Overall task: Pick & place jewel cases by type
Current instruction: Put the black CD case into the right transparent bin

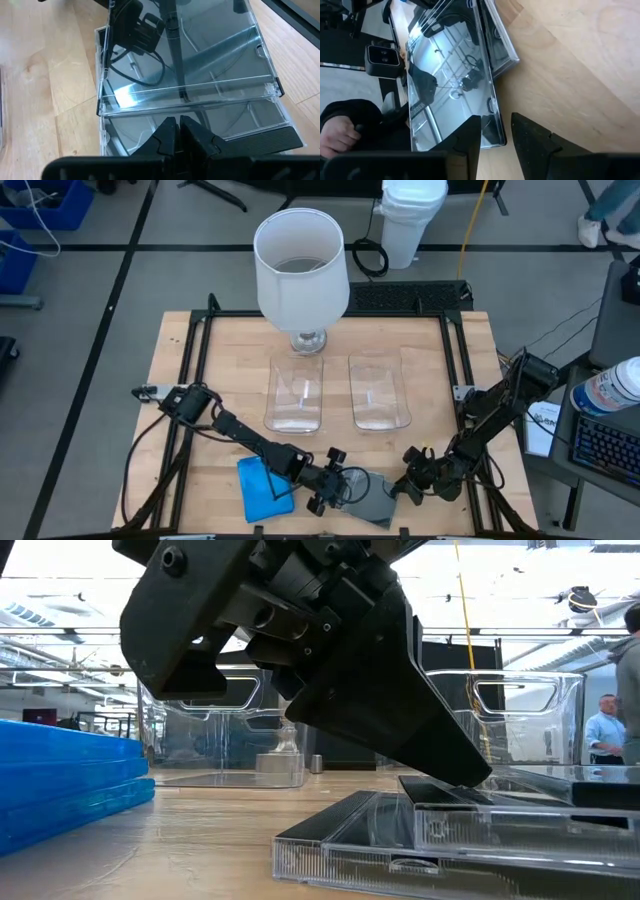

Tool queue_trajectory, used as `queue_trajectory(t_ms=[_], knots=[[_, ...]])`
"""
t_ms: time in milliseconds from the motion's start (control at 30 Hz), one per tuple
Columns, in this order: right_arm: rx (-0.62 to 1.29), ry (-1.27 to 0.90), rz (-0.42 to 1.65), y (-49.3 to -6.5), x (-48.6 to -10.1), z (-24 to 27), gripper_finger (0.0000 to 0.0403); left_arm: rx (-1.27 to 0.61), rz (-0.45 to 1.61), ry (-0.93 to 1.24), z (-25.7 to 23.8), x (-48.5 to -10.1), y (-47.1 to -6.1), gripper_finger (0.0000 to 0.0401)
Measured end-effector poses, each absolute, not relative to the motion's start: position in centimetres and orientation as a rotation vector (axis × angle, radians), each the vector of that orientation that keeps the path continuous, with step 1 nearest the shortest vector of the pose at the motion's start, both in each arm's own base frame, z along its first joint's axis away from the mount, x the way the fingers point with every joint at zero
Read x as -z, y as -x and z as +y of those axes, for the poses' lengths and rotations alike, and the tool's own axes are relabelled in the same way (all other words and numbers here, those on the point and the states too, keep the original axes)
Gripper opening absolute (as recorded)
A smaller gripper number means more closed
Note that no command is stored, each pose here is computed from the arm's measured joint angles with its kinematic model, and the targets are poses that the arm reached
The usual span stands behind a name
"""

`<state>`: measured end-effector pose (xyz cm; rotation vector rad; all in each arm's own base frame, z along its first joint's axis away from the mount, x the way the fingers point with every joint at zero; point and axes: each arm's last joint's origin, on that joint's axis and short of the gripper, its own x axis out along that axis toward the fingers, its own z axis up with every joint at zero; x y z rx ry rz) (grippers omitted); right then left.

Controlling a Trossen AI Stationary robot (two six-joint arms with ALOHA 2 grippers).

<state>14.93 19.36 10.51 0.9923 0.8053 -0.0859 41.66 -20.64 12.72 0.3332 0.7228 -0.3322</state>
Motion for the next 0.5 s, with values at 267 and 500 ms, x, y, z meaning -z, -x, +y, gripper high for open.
queue_trajectory(t_ms=[267, 500], knots=[[0.060, -1.018, 0.845, -14.76, -10.39, 19.33, 0.0117, 0.332, 0.721, -0.333, -20.64, -12.73, -41.67, 0.0035], [0.037, -0.998, 0.860, -14.74, -10.38, 19.39, 0.0092, 0.332, 0.720, -0.333, -20.64, -12.73, -41.68, 0.0035]])
